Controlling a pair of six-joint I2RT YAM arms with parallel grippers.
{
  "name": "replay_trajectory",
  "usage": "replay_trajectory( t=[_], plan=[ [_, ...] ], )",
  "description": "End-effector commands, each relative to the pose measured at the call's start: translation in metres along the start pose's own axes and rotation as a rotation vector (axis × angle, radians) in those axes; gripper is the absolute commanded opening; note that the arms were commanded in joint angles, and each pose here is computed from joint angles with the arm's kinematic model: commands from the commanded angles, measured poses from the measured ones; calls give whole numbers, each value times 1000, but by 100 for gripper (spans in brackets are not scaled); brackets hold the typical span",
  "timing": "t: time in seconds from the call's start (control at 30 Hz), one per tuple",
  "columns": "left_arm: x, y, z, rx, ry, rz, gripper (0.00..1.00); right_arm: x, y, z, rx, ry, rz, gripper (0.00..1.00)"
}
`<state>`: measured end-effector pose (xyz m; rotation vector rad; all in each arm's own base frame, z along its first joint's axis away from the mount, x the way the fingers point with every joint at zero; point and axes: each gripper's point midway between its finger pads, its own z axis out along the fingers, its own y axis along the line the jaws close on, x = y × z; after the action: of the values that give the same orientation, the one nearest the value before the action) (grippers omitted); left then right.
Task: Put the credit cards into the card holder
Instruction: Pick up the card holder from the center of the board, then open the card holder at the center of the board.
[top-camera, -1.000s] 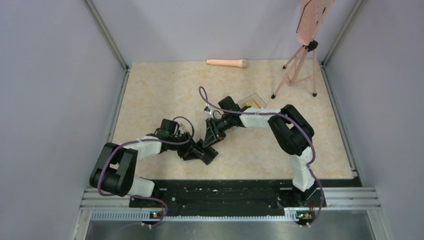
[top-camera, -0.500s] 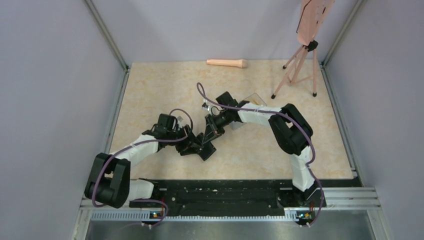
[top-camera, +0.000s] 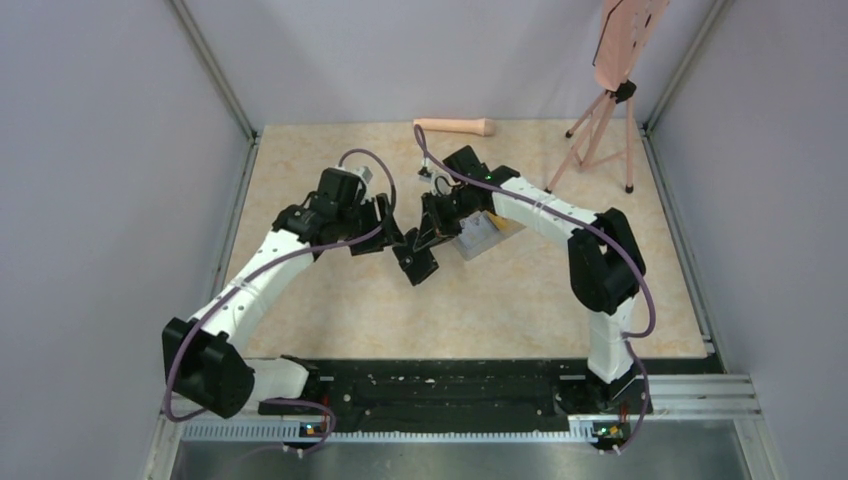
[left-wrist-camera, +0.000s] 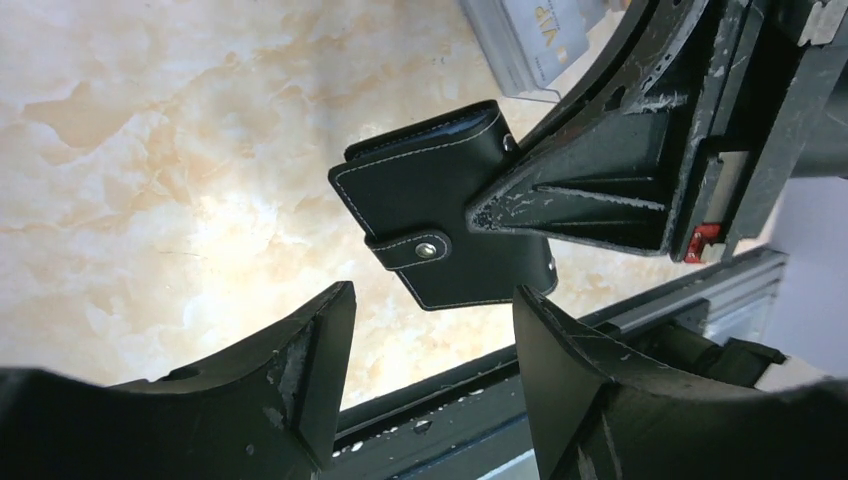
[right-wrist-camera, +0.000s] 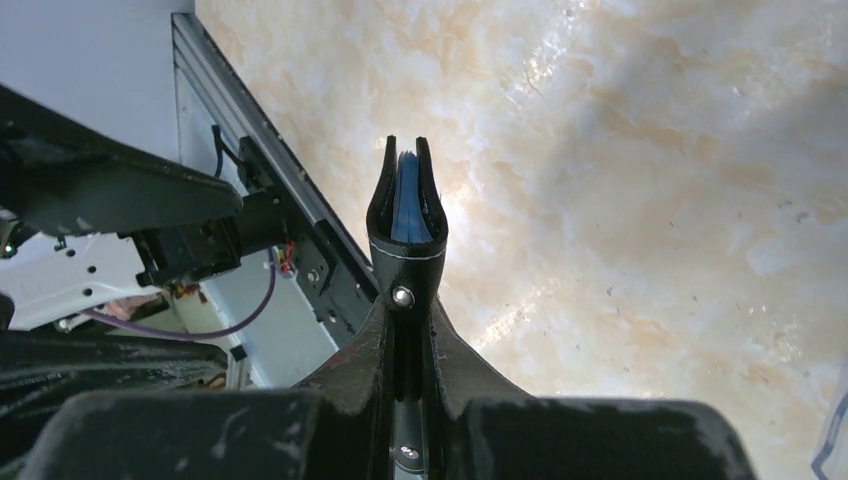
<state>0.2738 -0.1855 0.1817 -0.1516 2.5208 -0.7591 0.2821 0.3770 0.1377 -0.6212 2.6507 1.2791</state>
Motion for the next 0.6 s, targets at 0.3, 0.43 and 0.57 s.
replay_trajectory(
  t=[0.3, 0.43, 0.57],
  plan=[
    [4, -9, 33, -211, 48, 76, 64, -30, 11, -39, 30, -98, 81, 0],
    [6, -15, 49, -186, 68, 65, 63, -30, 11, -40, 20, -97, 88, 0],
    [7, -20, 62, -174, 81, 67, 63, -27, 11, -39, 8, -83, 97, 0]
  ],
)
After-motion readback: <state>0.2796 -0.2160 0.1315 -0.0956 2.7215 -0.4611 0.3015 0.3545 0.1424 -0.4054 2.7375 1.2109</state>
